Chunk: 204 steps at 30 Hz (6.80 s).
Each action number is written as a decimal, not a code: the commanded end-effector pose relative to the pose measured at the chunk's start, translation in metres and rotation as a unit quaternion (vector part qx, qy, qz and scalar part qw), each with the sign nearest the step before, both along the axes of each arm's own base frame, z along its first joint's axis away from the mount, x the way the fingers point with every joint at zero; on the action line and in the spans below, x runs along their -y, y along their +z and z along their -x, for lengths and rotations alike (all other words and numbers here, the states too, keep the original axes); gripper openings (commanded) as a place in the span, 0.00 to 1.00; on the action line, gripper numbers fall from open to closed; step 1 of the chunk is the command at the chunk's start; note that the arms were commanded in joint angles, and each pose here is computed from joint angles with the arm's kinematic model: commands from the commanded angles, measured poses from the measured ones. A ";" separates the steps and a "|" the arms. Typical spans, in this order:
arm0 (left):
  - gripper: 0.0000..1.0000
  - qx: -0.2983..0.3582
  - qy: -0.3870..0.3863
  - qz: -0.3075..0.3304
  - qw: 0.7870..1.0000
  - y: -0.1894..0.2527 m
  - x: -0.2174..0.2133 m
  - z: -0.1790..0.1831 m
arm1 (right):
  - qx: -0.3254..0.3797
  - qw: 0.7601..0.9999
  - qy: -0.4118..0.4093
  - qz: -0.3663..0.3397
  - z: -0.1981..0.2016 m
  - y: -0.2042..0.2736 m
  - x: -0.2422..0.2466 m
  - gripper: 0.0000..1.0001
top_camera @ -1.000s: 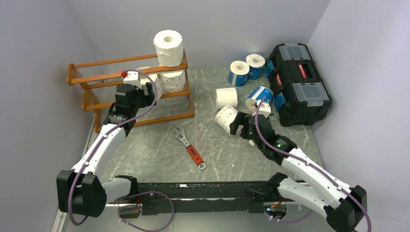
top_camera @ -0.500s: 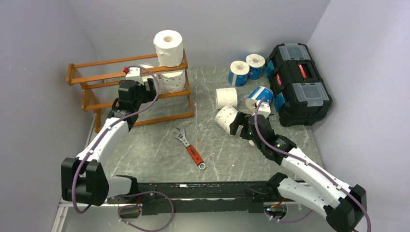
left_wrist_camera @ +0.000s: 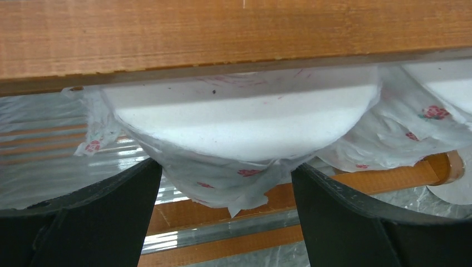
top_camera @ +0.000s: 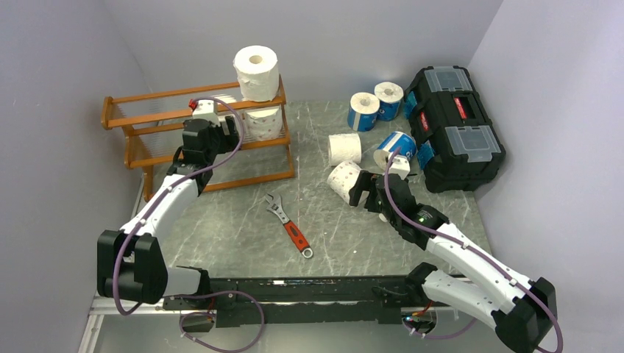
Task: Place and organize the paper towels onto the shelf
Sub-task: Place the paper towel on the shelf, then adjust the paper towel at the center of the board.
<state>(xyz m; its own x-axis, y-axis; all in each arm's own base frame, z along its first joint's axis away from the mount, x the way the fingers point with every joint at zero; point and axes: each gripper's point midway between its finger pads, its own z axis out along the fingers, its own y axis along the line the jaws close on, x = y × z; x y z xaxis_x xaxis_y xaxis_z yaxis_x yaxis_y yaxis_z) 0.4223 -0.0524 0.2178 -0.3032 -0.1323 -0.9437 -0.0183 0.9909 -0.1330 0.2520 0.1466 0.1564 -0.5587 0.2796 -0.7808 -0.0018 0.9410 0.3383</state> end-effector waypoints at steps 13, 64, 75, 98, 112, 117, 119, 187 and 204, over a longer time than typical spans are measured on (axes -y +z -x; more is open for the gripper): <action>0.90 0.045 -0.032 0.029 0.998 0.031 0.027 -0.006 | 0.015 1.000 -0.010 -0.006 -0.007 0.010 0.000 0.97; 0.98 -0.073 -0.171 0.197 0.963 0.003 0.063 0.206 | 0.004 0.986 -0.025 -0.164 -0.007 -0.022 0.006 0.96; 0.93 -0.084 -0.195 0.260 0.942 -0.034 0.082 0.218 | 0.060 0.958 -0.006 -0.280 -0.024 -0.013 0.004 0.89; 0.90 -0.085 -0.159 0.279 0.943 -0.051 0.077 0.208 | 0.030 0.953 -0.005 -0.302 -0.054 -0.032 -0.008 0.81; 0.90 -0.092 -0.148 0.281 0.944 -0.057 0.075 0.207 | 0.046 0.955 0.009 -0.294 -0.064 -0.032 -0.010 0.66; 0.90 -0.098 -0.149 0.282 0.943 -0.058 0.076 0.207 | 0.041 0.952 0.008 -0.302 -0.063 -0.037 -0.011 0.64; 0.90 -0.098 -0.148 0.283 0.943 -0.058 0.076 0.208 | 0.043 0.952 0.009 -0.304 -0.063 -0.038 -0.011 0.61; 0.89 -0.172 -0.118 0.288 0.935 -0.094 0.076 0.206 | -0.044 0.913 0.315 0.257 0.050 -0.012 -0.150 0.74; 0.91 -0.194 -0.115 0.278 0.934 -0.078 0.080 0.195 | 0.023 0.998 0.031 0.043 -0.013 0.036 -0.057 0.89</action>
